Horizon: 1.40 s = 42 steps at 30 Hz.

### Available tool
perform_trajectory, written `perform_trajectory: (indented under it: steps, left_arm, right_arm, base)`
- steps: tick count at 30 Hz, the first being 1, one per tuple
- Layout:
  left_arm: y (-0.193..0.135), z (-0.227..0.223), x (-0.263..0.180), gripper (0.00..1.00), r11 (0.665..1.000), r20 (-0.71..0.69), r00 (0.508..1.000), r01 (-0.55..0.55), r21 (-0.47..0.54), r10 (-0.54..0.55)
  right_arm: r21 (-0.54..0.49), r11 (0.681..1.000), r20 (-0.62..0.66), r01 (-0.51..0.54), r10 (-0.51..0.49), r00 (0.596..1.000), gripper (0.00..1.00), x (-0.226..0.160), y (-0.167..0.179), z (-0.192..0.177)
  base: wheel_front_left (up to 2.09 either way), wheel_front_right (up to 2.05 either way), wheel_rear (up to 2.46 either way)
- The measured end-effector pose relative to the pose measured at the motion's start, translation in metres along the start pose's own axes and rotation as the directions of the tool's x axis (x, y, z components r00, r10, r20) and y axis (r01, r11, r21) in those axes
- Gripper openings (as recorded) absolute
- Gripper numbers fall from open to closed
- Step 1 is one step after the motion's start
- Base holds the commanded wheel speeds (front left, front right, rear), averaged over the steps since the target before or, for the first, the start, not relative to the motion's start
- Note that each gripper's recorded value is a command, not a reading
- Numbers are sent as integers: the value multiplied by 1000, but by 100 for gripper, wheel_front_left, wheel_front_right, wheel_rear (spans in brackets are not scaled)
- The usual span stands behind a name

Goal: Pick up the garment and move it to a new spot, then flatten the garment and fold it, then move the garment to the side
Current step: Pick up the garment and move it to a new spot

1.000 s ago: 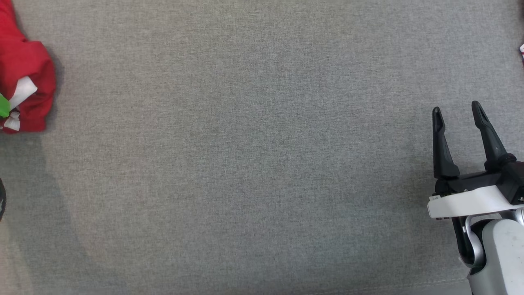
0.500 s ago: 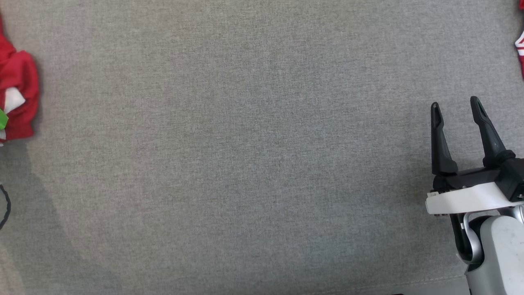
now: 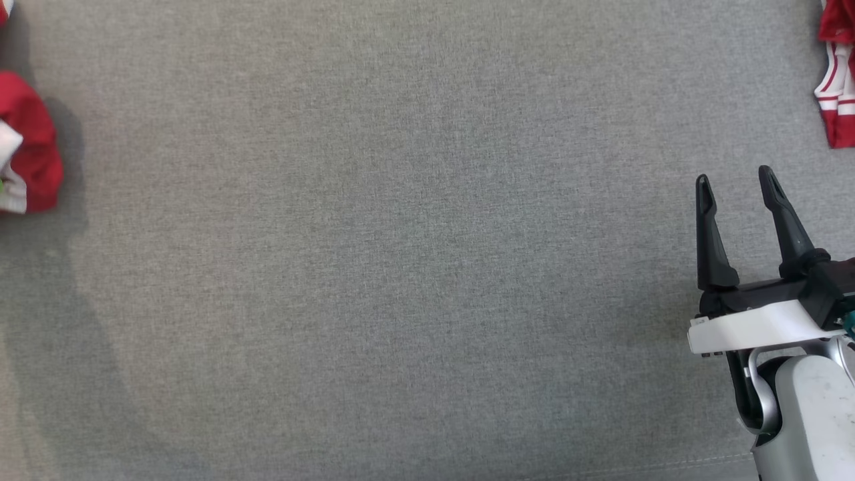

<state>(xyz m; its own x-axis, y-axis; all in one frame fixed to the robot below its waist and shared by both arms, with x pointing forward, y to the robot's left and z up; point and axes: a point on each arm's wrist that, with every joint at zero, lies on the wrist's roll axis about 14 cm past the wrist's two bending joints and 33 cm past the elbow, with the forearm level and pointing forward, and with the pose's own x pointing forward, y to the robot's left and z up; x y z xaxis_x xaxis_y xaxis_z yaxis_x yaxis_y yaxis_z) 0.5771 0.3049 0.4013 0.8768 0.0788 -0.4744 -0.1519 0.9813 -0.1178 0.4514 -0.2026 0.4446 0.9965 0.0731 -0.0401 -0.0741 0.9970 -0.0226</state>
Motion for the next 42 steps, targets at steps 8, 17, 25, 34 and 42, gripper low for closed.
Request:
perform_trajectory:
  steps: [8, 17, 25, 34, 42]
  left_arm:
    - [-32, 105, -25, 0, 991, 320, 942, 67, 114, -101]
    - [-115, 194, -74, 0, 938, 528, 785, 195, 285, -324]
    - [-247, 212, -123, 0, 804, 543, 593, 421, 419, -594]
    - [-357, 133, -158, 0, 617, 392, 478, 652, 441, -786]
    - [-390, 20, -167, 0, 541, 227, 491, 784, 305, -841]
  right_arm:
    - [31, 1000, 44, -5, 4, 999, 100, -6, 7, 19]
    - [73, 997, 89, 24, -31, 996, 100, -26, 6, 40]
    - [101, 990, 96, 101, -111, 989, 100, -54, -12, 48]
    - [118, 977, 113, 177, -190, 975, 100, -80, -32, 57]
    - [123, 968, 110, 219, -232, 966, 100, -94, -43, 58]
  base:
    - [0, 0, 0]
    - [0, 0, 0]
    - [0, 0, 0]
    - [0, 0, 0]
    - [0, 0, 0]
